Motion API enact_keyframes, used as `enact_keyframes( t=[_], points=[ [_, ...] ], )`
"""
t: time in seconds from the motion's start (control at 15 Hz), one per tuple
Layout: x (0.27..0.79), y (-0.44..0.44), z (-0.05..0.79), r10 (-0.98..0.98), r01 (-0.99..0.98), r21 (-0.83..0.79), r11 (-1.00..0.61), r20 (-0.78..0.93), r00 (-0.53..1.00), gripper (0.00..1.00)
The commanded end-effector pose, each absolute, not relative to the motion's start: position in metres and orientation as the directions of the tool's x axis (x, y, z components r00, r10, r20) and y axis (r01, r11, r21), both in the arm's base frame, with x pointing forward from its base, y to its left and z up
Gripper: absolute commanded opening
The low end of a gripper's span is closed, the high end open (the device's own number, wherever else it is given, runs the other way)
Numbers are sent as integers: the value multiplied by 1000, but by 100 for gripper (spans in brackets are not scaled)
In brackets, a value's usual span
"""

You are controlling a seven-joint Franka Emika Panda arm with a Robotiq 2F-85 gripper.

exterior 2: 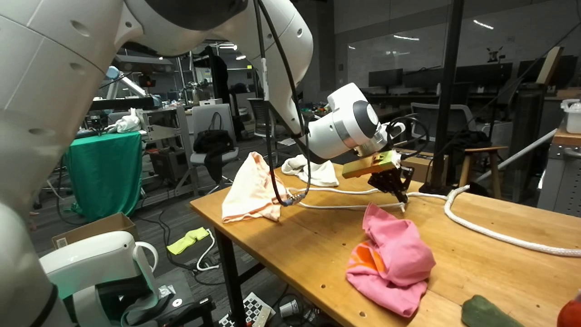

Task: Spread and clothes on the table

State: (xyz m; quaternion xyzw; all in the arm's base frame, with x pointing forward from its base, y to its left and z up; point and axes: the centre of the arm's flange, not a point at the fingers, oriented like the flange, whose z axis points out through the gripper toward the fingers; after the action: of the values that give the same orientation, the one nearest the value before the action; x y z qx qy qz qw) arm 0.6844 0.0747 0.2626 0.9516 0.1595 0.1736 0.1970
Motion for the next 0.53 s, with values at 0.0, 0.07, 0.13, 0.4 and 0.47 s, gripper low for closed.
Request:
enact_keyframes(
  t=[0.0,0.07,0.13,0.4,0.47],
  points=[
    [691,78,287,357,176,449,-876,357,863,3],
    [691,78,294,353,163,449,-878,379,856,3],
    [691,78,302,351,146,455,-878,407,843,3],
    [690,68,341,325,71,453,-888,512,795,3],
    [690,65,349,316,53,452,-890,532,786,3]
  ],
)
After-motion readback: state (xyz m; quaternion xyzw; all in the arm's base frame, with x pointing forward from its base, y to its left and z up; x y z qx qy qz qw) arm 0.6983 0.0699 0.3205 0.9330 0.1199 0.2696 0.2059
